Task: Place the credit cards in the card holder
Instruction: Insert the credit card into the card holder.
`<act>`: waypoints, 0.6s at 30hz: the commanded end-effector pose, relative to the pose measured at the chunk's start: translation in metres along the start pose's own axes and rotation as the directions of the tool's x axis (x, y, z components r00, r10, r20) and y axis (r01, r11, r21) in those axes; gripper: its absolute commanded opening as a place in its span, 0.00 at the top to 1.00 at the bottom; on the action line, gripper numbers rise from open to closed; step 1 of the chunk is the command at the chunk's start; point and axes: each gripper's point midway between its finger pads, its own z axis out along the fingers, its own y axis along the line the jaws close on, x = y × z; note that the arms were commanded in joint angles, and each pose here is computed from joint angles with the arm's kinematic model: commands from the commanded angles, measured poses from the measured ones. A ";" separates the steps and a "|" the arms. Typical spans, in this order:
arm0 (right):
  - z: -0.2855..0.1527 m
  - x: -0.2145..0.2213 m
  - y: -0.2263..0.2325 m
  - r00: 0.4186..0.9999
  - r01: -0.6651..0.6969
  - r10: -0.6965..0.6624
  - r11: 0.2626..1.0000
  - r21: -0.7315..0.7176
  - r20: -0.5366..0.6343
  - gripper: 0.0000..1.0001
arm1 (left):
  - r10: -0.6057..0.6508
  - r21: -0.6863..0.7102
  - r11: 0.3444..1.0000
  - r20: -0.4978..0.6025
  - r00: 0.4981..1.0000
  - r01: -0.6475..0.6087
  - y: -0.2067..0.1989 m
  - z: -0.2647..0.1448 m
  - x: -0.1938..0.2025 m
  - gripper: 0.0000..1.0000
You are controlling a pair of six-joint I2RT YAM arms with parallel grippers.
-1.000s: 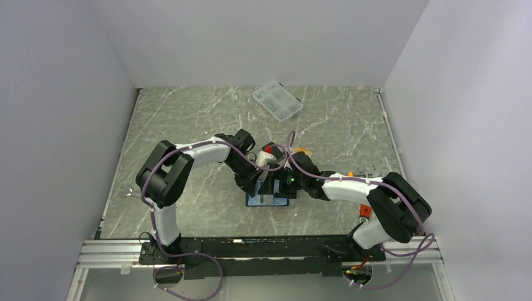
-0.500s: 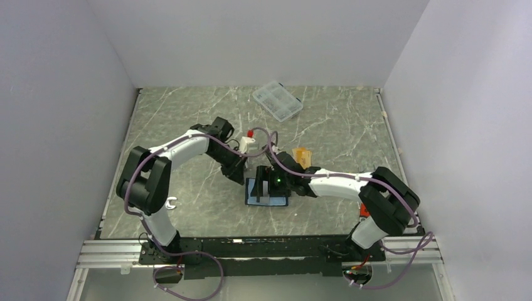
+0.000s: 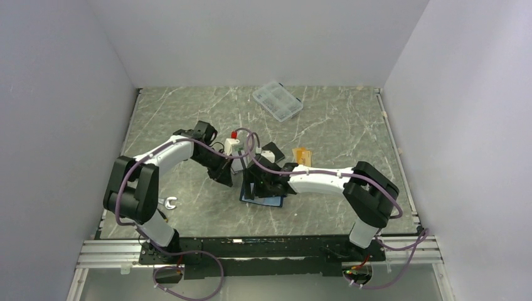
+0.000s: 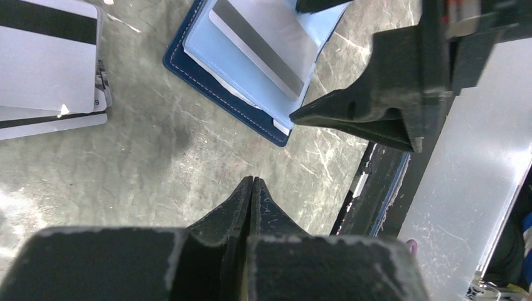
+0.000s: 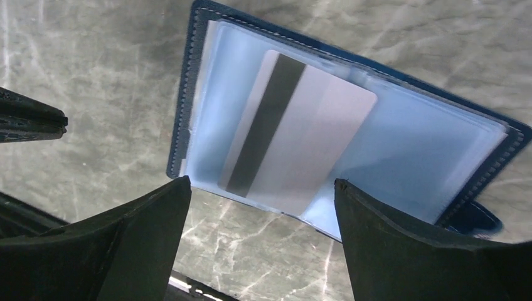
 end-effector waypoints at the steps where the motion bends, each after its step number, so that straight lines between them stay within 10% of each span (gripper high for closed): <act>1: -0.012 -0.005 -0.020 1.000 -0.002 0.000 0.991 0.133 0.013 0.12 | -0.003 0.027 1.000 0.023 1.000 0.002 0.003 0.009 -0.004 0.97; 18: 0.008 -0.033 0.007 0.999 -0.033 0.031 0.997 0.072 0.032 0.09 | -0.005 0.040 0.999 0.124 0.992 0.000 -0.003 -0.006 -0.014 1.00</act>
